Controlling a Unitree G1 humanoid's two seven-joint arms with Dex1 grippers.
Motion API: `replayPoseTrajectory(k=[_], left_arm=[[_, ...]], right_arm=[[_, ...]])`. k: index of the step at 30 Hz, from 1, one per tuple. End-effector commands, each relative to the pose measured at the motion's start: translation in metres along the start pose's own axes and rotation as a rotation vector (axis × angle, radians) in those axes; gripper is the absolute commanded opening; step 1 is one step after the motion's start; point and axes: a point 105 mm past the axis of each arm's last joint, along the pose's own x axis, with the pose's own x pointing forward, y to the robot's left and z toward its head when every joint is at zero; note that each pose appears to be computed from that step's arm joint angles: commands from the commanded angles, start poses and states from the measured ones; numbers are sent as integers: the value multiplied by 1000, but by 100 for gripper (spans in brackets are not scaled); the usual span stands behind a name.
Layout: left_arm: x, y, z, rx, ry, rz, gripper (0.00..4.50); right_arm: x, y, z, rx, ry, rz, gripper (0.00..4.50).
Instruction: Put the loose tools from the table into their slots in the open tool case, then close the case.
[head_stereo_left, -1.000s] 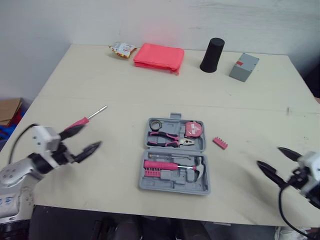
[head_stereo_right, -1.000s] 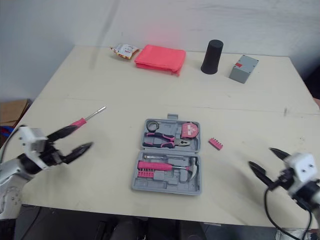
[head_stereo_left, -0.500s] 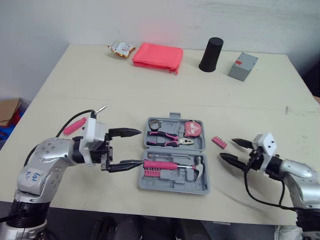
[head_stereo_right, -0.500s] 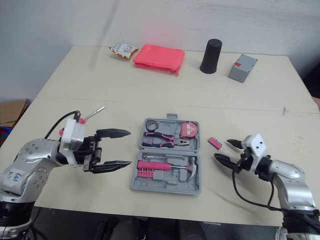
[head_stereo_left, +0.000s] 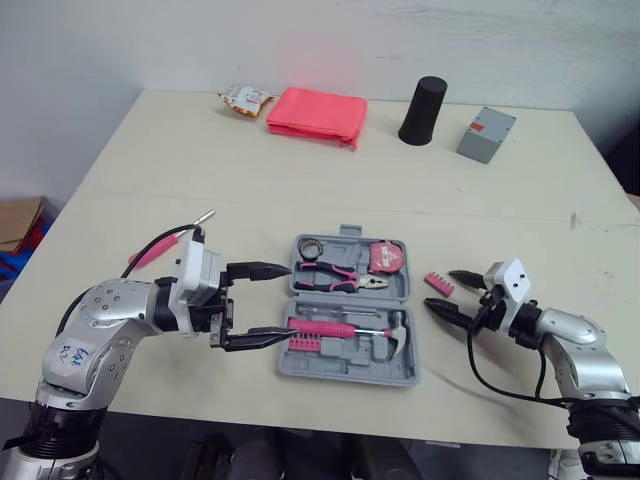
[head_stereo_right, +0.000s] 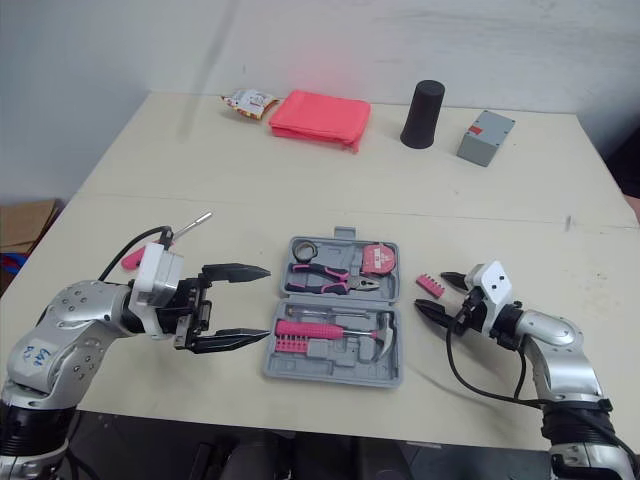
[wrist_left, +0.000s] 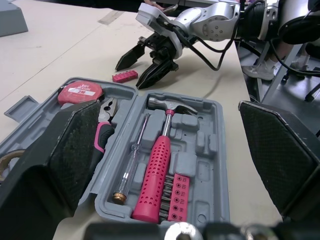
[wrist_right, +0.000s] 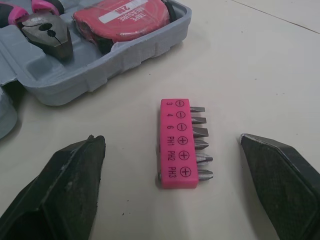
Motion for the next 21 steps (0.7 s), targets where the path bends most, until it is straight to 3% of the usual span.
replayPoseTrajectory(k=[1, 3, 4, 6, 12, 21], left_arm=[[1, -3, 5, 32, -4, -4, 450], [1, -3, 4, 32, -5, -4, 450], [1, -3, 4, 31, -4, -6, 450], [1, -4, 2, 34, 4, -15, 450], [2, -3, 3, 70, 0, -25, 450], [-1, -10, -8, 125, 28, -102, 450]], right_arm=[[-5, -3, -17, 23, 64, -36, 315], [-5, -4, -17, 21, 65, -37, 202], [-6, -4, -17, 17, 64, -39, 175], [-7, -7, -17, -3, 53, -58, 80], [-22, -19, 11, -109, -44, -111, 79], [-28, 48, 94, -348, -47, 262, 79]])
